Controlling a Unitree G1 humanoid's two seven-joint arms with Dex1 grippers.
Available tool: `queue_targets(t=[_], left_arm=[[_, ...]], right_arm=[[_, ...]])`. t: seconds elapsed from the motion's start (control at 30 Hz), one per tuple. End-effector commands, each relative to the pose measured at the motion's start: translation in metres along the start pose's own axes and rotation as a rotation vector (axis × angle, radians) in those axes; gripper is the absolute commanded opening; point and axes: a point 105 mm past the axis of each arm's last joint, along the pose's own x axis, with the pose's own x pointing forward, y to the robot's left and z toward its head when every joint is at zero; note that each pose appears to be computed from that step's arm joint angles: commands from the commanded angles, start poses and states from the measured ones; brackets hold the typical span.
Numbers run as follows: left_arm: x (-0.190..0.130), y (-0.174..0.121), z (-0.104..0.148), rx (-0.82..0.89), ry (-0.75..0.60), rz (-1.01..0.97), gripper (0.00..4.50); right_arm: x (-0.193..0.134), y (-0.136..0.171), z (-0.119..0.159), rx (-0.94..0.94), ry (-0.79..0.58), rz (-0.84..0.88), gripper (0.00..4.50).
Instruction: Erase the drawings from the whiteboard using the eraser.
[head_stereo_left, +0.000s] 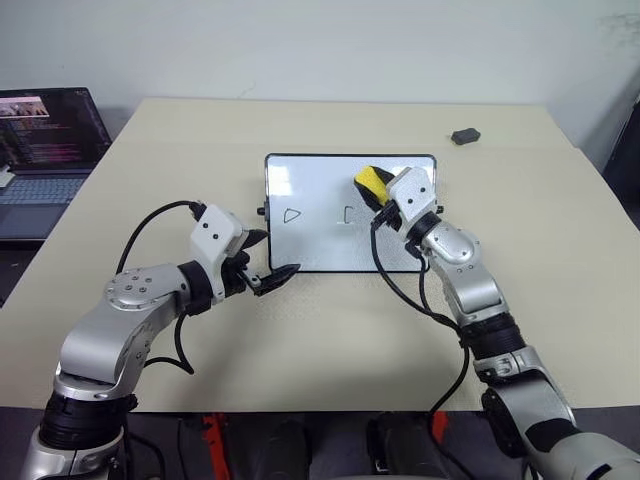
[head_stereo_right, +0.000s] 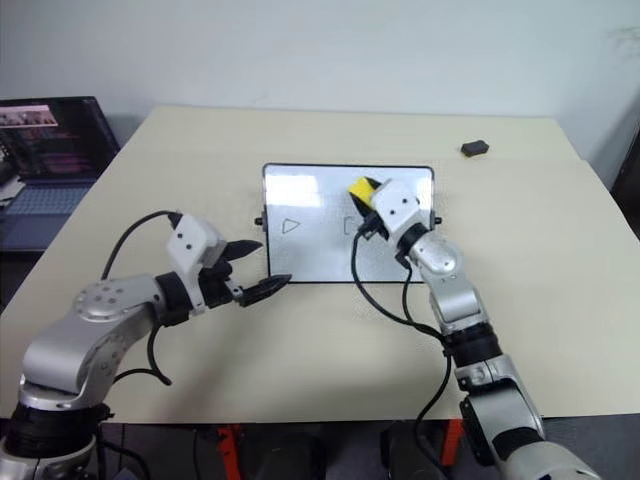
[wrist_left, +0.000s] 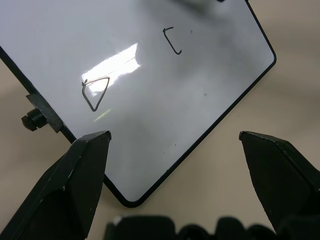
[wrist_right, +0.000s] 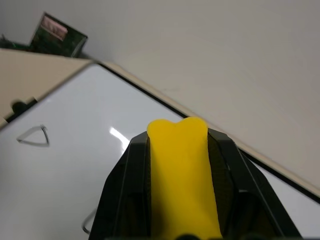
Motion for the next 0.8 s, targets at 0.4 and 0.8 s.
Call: queue_targets(t=[0.4,0.8], left_arm=[[-0.002,-0.003,0.012,0.04,-0.027,-0.014,4.5],[-0.002,-0.003,0.011,0.037,-0.022,-0.014,4.5]], right_arm=[[-0.028,0.053,-0.035,0.015,0.178,0.255,1.16],[0.016,0.001,0.004,-0.02,0.048,0.027,1.16]])
